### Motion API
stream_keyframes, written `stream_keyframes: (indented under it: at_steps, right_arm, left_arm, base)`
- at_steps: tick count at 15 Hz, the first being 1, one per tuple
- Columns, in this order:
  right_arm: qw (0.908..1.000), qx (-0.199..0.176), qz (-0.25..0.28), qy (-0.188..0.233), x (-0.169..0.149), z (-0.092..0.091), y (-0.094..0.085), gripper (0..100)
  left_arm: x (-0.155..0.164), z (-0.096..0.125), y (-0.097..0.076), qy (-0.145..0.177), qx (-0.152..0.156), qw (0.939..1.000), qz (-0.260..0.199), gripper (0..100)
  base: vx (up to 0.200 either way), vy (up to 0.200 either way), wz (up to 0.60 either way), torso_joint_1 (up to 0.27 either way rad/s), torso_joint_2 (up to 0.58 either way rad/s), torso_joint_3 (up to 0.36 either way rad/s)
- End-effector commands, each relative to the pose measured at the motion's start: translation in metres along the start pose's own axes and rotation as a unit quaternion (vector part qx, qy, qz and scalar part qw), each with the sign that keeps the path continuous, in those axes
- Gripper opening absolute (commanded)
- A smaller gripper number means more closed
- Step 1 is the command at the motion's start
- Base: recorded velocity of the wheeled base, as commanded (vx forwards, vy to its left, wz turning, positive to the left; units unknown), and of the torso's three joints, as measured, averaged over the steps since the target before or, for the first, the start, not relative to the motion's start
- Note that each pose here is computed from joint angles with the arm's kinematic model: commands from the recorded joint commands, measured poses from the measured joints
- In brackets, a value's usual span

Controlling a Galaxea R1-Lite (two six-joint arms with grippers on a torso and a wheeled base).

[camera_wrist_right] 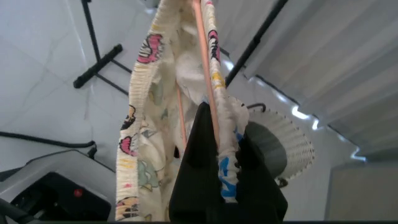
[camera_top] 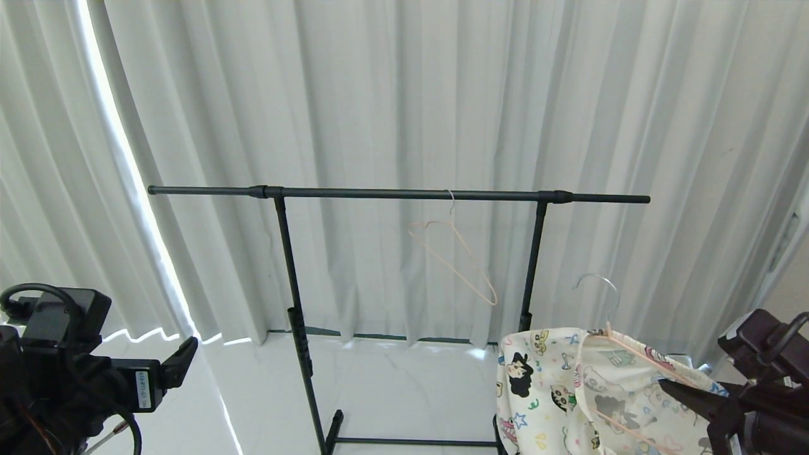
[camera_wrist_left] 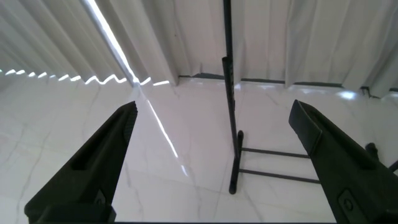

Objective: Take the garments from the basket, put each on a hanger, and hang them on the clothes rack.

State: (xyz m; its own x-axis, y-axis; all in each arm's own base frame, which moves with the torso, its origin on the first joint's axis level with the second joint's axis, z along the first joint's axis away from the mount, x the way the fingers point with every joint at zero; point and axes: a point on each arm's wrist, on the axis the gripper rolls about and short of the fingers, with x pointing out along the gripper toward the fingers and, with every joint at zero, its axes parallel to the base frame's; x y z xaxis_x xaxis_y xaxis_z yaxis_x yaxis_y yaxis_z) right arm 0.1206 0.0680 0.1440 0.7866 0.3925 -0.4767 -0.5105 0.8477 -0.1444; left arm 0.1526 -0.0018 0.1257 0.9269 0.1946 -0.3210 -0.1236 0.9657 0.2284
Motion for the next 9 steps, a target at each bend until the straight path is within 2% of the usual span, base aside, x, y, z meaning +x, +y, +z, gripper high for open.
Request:
stream_keyframes:
  at_steps: [1,6,9]
  right_arm:
    - [1.0000,0.004,-0.004,0.006,0.000,-0.002,-0.001,0]
    - [0.9944,0.057,-0.042,0.078,-0.001,-0.016,-0.010,0]
    - [0.9866,0.118,-0.071,0.087,-0.001,-0.019,-0.016,0]
  left_arm:
    - [-0.003,-0.001,0.000,-0.005,0.002,1.0000,-0.001,100]
    - [-0.005,-0.001,0.000,-0.007,0.002,1.0000,-0.003,100]
    - [-0.005,0.000,0.000,-0.008,0.002,1.0000,-0.002,100]
  base:
    - [0.000,0.000,0.00,0.000,0.00,0.000]
    - [0.000,0.000,0.00,0.000,0.00,0.000]
    - [0.000,0.000,0.00,0.000,0.00,0.000]
